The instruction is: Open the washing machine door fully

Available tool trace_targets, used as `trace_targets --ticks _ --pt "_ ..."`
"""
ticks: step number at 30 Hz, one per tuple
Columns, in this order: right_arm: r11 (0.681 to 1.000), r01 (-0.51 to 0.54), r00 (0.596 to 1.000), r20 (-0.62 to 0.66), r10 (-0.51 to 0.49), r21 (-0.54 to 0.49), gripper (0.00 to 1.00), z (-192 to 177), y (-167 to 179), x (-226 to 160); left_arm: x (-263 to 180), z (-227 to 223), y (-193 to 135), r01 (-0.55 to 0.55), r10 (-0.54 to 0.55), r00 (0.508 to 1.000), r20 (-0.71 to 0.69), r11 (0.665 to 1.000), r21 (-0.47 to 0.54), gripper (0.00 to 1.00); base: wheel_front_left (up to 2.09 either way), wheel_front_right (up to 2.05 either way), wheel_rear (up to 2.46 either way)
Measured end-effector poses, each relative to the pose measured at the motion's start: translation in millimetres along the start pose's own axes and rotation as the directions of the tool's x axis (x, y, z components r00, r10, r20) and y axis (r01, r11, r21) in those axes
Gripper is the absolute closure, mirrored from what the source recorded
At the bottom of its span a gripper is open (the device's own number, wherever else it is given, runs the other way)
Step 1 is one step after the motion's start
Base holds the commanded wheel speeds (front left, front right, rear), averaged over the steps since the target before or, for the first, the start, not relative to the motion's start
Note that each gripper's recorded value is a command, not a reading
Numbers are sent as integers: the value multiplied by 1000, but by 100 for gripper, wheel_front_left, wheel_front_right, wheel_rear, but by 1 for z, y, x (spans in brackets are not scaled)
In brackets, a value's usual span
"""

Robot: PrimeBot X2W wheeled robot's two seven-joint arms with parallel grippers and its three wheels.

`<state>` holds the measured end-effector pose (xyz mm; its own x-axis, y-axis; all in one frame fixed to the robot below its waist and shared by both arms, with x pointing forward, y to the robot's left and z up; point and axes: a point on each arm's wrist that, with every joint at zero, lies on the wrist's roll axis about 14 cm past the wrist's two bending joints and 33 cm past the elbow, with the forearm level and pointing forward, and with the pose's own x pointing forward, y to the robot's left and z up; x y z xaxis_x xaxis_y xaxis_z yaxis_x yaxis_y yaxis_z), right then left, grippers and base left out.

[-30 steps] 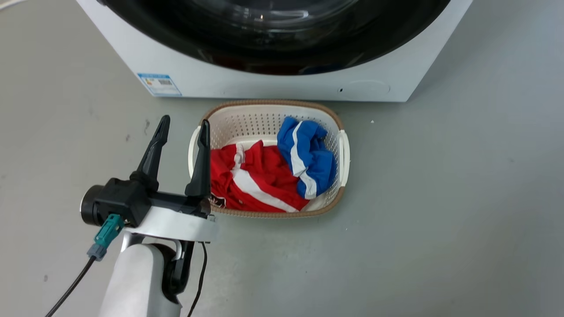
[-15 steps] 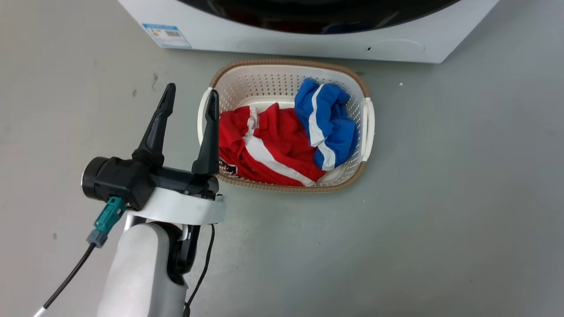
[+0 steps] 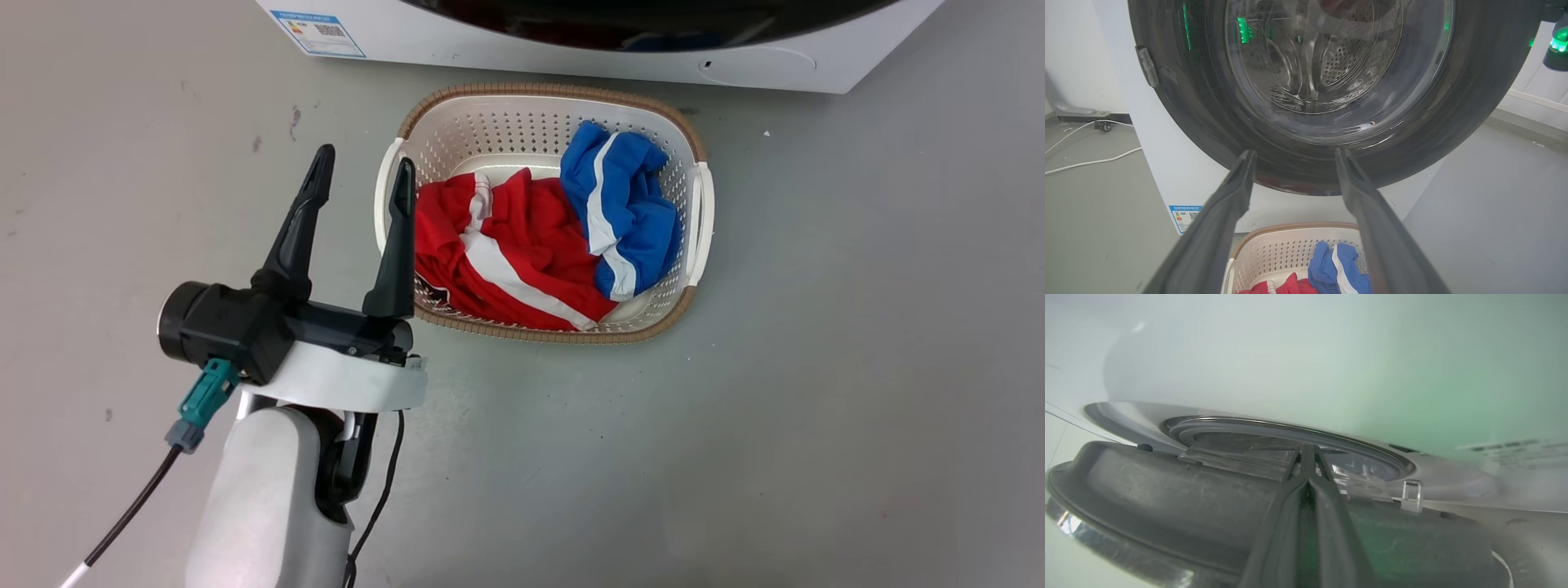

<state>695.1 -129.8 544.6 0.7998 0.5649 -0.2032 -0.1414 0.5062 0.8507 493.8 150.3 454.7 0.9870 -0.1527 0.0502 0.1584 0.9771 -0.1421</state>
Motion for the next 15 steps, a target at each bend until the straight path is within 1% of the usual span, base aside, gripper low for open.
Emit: trace_targets --ticks 7,15 --pt "1000 -19 989 -146 16 -17 100 -27 11 -9 -2 7 -4 10 -10 1000 8 1000 1 0 0 0 0" --pt "999 -18 962 -274 9 -32 100 -59 21 -40 -13 22 -11 18 -18 1000 25 1000 5 0 0 0 0"
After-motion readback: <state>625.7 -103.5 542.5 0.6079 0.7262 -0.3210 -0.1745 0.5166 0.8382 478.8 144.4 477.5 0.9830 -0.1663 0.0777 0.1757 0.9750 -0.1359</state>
